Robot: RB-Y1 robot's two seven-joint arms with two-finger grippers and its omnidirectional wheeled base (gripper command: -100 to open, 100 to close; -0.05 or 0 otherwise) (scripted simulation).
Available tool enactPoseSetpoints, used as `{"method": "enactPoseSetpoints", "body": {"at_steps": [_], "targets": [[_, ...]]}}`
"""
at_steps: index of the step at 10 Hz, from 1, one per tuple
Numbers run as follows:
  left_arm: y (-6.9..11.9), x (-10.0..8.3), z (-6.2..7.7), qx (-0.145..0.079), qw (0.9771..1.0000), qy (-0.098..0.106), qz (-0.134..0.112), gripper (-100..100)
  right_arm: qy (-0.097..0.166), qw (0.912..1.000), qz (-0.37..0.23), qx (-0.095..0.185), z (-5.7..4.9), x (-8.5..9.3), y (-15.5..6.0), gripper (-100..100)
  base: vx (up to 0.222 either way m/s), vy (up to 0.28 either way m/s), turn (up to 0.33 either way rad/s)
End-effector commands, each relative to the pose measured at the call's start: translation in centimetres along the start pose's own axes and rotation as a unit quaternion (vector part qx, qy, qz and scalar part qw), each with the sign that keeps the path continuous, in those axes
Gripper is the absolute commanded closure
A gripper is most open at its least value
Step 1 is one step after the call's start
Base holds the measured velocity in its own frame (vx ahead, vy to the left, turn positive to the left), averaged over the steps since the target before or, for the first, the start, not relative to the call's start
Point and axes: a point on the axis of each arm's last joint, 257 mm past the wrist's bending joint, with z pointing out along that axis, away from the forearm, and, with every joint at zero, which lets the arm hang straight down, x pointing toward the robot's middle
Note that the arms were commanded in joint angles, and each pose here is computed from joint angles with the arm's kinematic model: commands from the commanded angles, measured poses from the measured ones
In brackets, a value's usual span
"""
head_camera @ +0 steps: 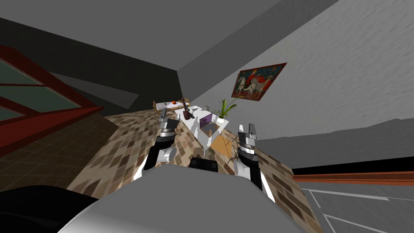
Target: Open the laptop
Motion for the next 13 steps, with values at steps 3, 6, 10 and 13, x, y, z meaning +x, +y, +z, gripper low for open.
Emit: {"method": "enactPoseSetpoints", "body": {"at_steps": [3,6,10,13], "targets": [[-0.01,0.0,0.0,0.0,1.0,0.0,0.0,0,0.0,1.0,0.0,0.0,0.0,0.0,0.01,0,0.0,0.0,0.0],[-0.01,0.0,0.0,0.0,1.0,0.0,0.0,0,0.0,1.0,0.0,0.0,0.0,0.0,0.01,0,0.0,0.0,0.0],[-0.02,0.0,0.0,0.0,1.0,0.0,0.0,0,0.014,0.9999,-0.008,-0.001,0.01,0.22,-0.08,-100,-0.003,0.006,-0.001],[0.01,0.0,0.0,0.0,1.0,0.0,0.0,0,0.045,0.9984,-0.034,-0.003,0.1,0.54,-0.38,-100,-0.048,0.082,-0.008]]}}
